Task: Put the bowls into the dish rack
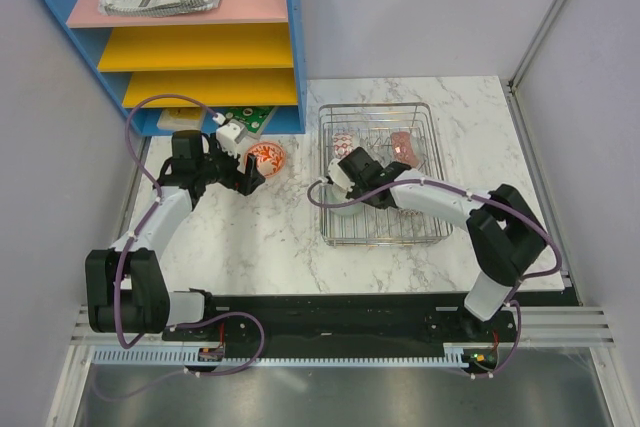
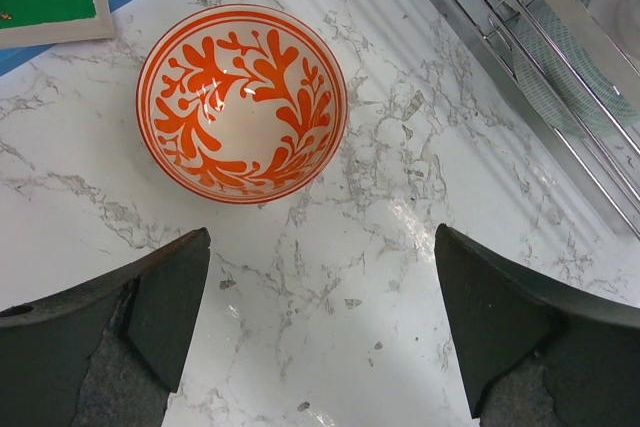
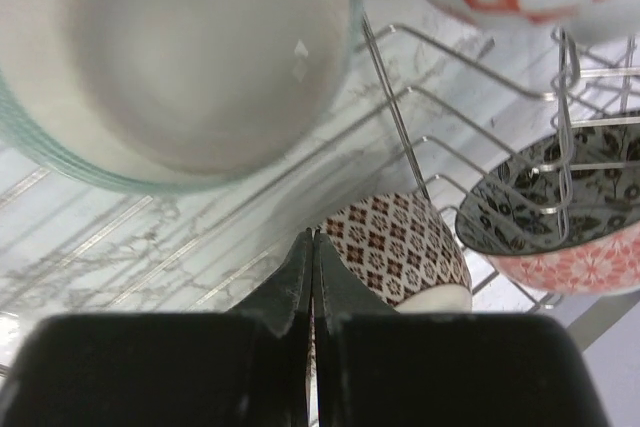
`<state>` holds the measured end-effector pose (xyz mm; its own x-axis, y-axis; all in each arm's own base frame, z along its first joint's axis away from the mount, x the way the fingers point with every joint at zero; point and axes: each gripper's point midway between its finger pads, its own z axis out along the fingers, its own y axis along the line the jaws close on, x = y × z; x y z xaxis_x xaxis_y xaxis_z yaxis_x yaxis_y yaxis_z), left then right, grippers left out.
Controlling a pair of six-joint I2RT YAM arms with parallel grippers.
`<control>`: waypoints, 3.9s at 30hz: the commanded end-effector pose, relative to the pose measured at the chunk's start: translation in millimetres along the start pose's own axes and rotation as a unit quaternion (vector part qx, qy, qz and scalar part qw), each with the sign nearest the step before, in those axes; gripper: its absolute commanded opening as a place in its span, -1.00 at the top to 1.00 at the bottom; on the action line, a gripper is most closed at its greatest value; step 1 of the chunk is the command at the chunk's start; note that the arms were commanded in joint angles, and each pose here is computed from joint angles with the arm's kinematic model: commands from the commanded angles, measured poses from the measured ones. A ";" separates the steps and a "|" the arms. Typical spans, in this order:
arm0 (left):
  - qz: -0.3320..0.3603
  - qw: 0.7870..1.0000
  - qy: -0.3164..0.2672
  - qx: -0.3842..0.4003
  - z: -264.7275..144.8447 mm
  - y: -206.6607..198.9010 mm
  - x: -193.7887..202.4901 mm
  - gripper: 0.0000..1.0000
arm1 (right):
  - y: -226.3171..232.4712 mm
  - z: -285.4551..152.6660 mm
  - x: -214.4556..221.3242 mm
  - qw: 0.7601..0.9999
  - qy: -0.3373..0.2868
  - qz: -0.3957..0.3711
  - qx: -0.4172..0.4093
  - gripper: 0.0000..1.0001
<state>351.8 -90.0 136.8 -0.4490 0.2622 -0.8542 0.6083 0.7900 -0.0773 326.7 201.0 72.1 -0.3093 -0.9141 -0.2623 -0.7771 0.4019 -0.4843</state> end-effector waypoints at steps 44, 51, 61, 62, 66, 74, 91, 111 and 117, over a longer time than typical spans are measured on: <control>-0.026 0.997 0.051 -0.053 84.1 82.3 4.6 -0.90 | -78.9 -253.2 -138.8 0.867 -0.404 0.250 -0.147 -0.96; -0.031 0.996 0.067 -0.049 93.2 82.8 10.1 -0.54 | -85.1 -316.6 -166.9 0.817 -0.460 0.310 -0.157 -0.96; -0.023 0.995 0.091 -0.042 96.6 73.0 18.8 0.36 | -76.3 -322.4 -165.0 0.814 -0.456 0.324 -0.154 -0.96; -0.022 0.995 0.090 -0.040 96.6 71.7 18.3 0.45 | -76.3 -322.7 -165.3 0.814 -0.457 0.323 -0.154 -0.96; -0.019 0.995 0.095 -0.036 96.1 67.0 21.1 0.96 | -75.3 -320.7 -165.4 0.817 -0.457 0.318 -0.152 -0.96; -0.010 0.995 0.094 -0.034 87.2 61.8 17.9 0.96 | -73.6 -327.6 -163.8 0.817 -0.466 0.301 -0.155 -0.96; 0.023 0.997 0.031 0.060 24.9 -8.7 -15.9 0.96 | -71.0 -248.0 -143.8 0.882 -0.396 0.247 -0.072 -0.96; 0.168 0.957 -0.106 0.213 -54.1 -142.4 -117.3 0.96 | 13.0 -273.4 -143.1 0.720 -0.456 0.233 -0.468 -0.96; 0.197 0.947 -0.121 0.222 -51.1 -159.2 -138.0 0.96 | 15.4 -261.3 -139.3 0.703 -0.443 0.252 -0.496 -0.96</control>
<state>277.7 -208.8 253.9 -0.1298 0.3432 -0.9303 0.9268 0.3755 0.0091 226.1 317.8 309.4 -0.5499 -0.1087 -0.8281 -0.8329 0.1459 0.5339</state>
